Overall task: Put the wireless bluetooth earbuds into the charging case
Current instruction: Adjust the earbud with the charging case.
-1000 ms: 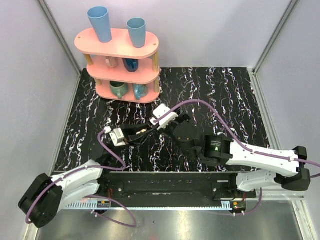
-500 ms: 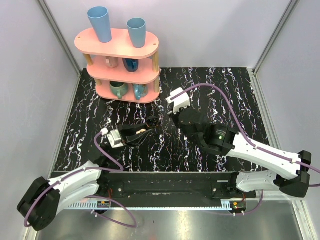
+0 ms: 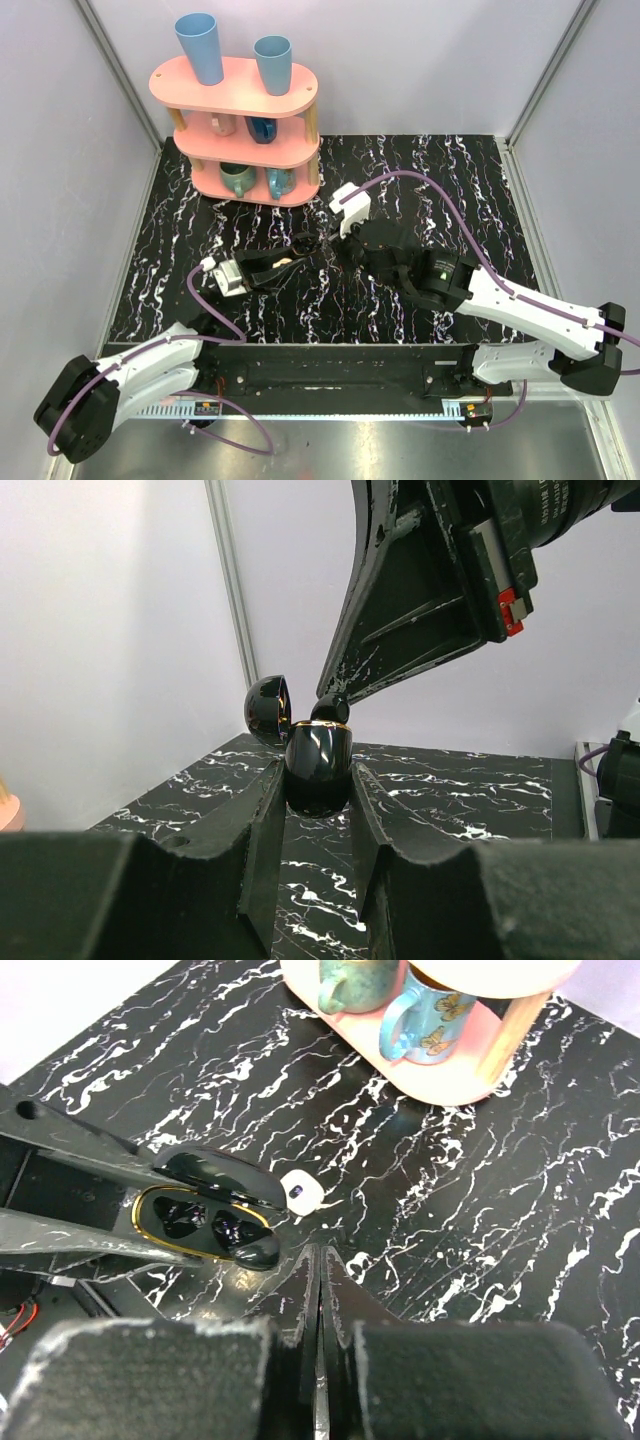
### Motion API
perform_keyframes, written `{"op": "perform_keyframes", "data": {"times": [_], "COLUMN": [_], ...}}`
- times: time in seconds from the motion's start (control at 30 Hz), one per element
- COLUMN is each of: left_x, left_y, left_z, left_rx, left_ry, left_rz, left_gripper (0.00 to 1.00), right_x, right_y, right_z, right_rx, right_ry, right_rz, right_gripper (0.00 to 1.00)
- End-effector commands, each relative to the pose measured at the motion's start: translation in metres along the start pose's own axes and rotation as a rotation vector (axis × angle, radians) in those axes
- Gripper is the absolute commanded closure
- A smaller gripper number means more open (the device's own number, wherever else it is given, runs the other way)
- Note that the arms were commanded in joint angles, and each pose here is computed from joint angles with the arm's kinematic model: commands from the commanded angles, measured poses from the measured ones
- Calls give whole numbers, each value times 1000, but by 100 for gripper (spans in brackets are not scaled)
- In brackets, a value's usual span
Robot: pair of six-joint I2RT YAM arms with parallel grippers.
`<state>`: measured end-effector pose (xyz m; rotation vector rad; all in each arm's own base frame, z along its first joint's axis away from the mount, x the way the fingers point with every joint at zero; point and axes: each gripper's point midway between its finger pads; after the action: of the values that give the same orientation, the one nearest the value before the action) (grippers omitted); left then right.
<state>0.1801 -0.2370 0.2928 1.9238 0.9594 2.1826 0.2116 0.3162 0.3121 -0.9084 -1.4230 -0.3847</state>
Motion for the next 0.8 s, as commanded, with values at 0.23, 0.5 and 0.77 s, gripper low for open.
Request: {"op": "perform_keyframes", "data": {"times": [0.23, 0.5, 0.77], "left_x": [16, 16, 17], "left_y": [3, 5, 5], "left_z": [-2, -3, -4], "left_rx": [-13, -21, -25], "left_ry": [40, 36, 36], "left_rz": [-61, -63, -64], "left_gripper": [100, 100, 100], "right_x": [28, 20, 26], "right_y": [-6, 3, 5], "right_z": [23, 25, -9], "right_rx": [138, 127, -66], "right_ry": [36, 6, 7], "right_rz": [-72, -37, -35], "right_gripper": [97, 95, 90]}}
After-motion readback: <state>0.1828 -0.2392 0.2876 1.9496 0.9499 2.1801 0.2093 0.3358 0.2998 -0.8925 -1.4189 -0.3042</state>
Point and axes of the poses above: each gripper's point midway between its finger pads, its own y axis out along the fingers, its own z axis along the line the jaws close on, x = y × z, and after that the axes turned 8 degrees about -y, right-handed
